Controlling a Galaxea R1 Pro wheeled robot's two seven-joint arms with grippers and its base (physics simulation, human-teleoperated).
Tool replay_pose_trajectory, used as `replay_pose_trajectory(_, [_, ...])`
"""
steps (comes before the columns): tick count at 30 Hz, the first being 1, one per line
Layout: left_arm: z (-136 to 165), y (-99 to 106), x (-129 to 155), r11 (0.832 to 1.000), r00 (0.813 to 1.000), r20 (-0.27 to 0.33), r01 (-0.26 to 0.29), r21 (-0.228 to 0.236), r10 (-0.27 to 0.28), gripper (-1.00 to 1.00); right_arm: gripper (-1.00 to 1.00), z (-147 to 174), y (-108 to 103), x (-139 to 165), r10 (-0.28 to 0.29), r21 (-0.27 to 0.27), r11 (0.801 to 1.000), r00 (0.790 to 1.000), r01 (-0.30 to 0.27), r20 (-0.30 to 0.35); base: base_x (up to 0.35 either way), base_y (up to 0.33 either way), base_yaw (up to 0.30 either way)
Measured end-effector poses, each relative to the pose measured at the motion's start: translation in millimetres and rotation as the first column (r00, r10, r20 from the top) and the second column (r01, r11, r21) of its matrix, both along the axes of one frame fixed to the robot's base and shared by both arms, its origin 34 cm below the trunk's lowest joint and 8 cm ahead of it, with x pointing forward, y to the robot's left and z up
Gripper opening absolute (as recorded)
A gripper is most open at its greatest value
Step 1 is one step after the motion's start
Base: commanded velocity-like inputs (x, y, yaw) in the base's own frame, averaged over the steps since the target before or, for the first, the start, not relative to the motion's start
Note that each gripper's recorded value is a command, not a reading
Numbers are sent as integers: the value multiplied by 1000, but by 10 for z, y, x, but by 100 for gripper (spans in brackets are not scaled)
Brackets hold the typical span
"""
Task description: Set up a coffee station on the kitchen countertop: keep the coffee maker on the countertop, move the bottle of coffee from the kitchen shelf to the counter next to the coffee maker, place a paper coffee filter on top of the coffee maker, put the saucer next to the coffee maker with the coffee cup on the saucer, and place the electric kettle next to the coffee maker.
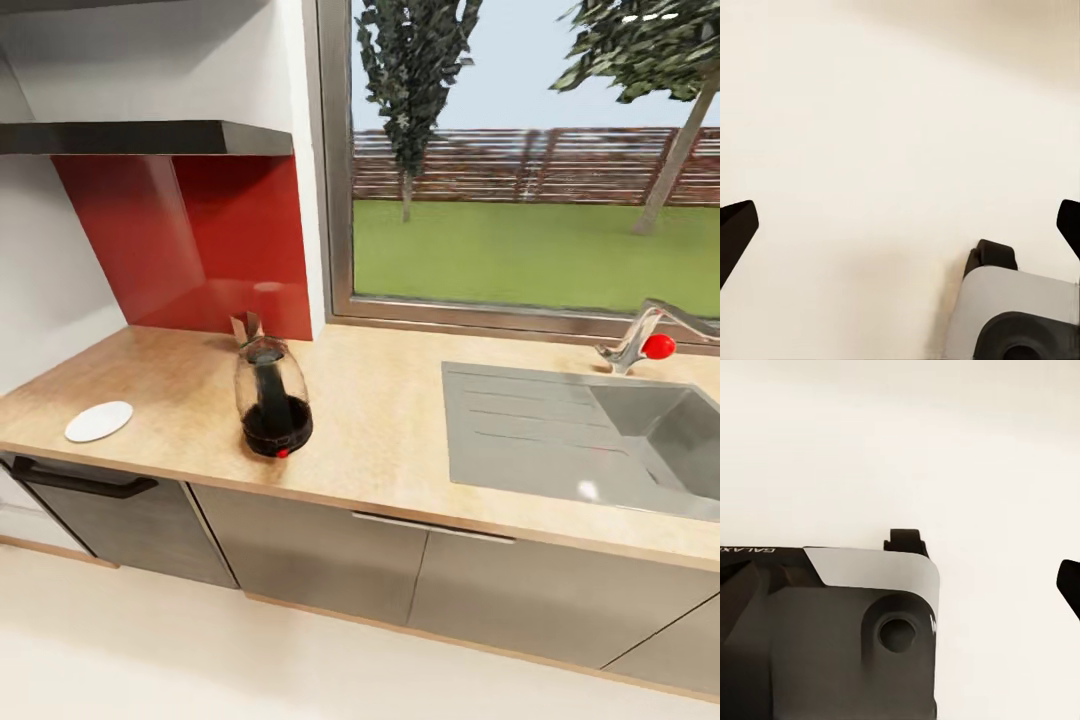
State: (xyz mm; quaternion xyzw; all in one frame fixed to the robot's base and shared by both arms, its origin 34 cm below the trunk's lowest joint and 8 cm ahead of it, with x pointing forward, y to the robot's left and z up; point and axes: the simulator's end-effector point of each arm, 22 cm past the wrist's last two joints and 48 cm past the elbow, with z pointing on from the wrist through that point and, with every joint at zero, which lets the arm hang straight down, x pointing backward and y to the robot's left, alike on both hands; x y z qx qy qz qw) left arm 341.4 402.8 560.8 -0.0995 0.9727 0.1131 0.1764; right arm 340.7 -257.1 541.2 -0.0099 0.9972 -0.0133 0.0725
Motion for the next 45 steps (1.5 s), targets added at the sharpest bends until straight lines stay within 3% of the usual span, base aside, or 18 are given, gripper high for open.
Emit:
replay_pose_trajectory(13, [-17,-119,27,1000,1000,6,4,-15,-4,100,100,-1,0,-1,1,0,1000,1000,-1,-1,-31,85,0])
replay_pose_trajectory(18, [57,-140,338,1000,997,73,18,-17,-17,100,100,-1,2,-1,1,0,1000,1000,-1,0,-37,1,0])
replay_pose_trajectory(19, [171,-254,741,999,986,161,40,-26,-36,100,100,-2,1,0,1,0,1000,1000,-1,-1,-238,0,0])
replay_pose_trajectory(20, [468,-345,1404,997,950,307,70,-24,-60,100,100,-2,1,2,1,0,1000,1000,-1,0,-258,0,0])
replay_pose_trajectory(22, [586,-398,1607,996,933,355,80,-26,-65,100,100,-2,1,1,1,0,1000,1000,-1,0,-152,0,0])
replay_pose_trajectory(23, [749,-561,1875,994,906,418,98,-37,-74,100,100,0,0,2,1,0,1000,1000,-1,0,-52,0,0])
replay_pose_trajectory(27, [939,-741,2140,992,873,482,112,-53,-73,100,100,-1,9,-1,2,1,1000,1000,-2,0,-27,0,0])
replay_pose_trajectory(32, [1091,-826,2318,991,848,525,123,-56,-76,100,100,-1,4,-4,2,0,1000,1000,-2,0,-10,0,0])
replay_pose_trajectory(43, [1308,-873,2539,990,811,579,134,-52,-79,100,100,-2,10,-2,2,1,1000,1000,-2,0,-143,26,0])
replay_pose_trajectory(45, [1466,-910,2681,988,784,614,145,-46,-87,100,100,-1,9,-2,2,1,1000,1000,-2,0,-32,7,0])
